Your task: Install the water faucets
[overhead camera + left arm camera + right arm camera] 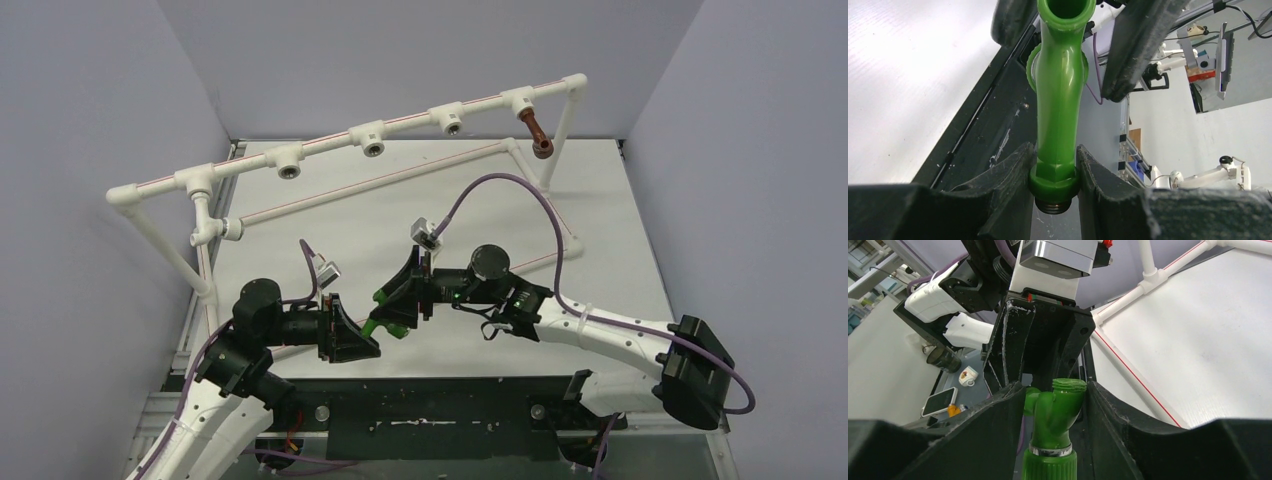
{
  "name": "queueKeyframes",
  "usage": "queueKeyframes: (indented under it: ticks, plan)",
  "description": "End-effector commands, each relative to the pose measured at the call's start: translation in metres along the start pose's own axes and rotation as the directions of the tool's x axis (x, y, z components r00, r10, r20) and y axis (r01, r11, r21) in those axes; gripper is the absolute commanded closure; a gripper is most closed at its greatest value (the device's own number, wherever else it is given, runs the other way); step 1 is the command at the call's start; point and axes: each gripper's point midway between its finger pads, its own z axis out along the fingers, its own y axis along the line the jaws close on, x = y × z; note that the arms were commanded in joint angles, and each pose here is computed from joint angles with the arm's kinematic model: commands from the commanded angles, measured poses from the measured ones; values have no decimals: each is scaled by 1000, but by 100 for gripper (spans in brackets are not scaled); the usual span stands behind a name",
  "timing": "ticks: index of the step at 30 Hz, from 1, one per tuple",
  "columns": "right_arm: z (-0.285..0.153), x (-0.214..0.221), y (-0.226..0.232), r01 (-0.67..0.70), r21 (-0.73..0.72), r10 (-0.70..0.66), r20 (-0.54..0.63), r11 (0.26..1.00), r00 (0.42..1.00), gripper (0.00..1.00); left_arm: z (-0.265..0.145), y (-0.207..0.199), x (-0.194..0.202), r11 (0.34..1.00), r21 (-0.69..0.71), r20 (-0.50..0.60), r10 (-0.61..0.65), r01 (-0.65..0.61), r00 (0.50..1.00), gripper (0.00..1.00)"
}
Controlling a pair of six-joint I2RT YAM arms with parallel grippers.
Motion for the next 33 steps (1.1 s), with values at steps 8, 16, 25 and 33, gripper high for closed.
queueKeyframes:
  ticks: [8, 16, 25, 33]
  plan:
    - [2, -35, 23, 56, -103, -47, 93, 993, 995, 100, -4, -23, -11, 989, 61, 21, 136, -137, 991, 100]
    - [-10, -39, 34, 155, -127, -137, 136, 980, 981, 100, -4, -19, -22, 991, 5, 58, 134, -135, 989, 50]
    - [-47, -48, 50, 547, -62, -513, 275, 835, 813, 100, 1, -16, -33, 996, 20, 132, 78, -82, 988, 31]
    - [-52, -50, 49, 790, 19, -748, 335, 613, 573, 100, 0, -46, -41, 968, 246, 220, -7, -48, 976, 28]
